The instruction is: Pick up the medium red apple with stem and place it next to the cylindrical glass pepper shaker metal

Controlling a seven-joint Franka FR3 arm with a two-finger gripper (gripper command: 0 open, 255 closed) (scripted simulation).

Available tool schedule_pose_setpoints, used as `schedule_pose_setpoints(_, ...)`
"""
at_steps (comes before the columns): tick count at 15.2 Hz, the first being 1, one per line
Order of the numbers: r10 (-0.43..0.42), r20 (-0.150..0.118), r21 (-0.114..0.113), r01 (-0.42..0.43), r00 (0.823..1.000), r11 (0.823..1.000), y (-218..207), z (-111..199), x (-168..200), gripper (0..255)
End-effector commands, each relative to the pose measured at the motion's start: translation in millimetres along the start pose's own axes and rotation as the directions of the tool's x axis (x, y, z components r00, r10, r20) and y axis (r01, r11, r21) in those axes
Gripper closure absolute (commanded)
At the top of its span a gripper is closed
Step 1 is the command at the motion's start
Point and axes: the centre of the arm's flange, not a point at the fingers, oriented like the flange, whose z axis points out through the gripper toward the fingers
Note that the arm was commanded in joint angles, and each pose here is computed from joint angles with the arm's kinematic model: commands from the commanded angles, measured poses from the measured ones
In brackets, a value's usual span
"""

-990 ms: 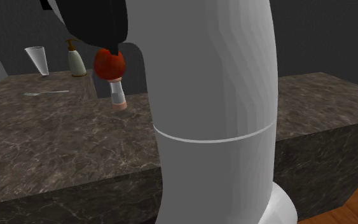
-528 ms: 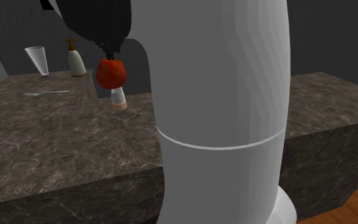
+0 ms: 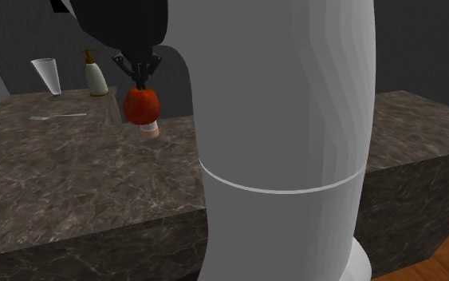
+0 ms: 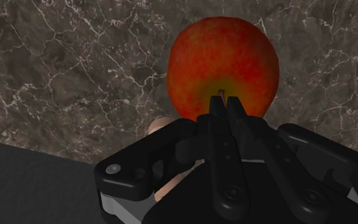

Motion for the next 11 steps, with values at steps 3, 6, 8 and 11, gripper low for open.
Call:
schedule_pose_setpoints(3,0.000,-0.001,0.000,0.000,1.000,1.000,3,21,-2,255)
schedule_pose_setpoints(6,0.000,-0.001,0.000,0.000,1.000,1.000,5,36,-2,255)
schedule_pose_setpoints(8,0.000,-0.001,0.000,0.000,1.000,1.000,6,47,-2,255)
schedule_pose_setpoints(11,0.000,-0.001,0.000,0.000,1.000,1.000,7,63,-3,255)
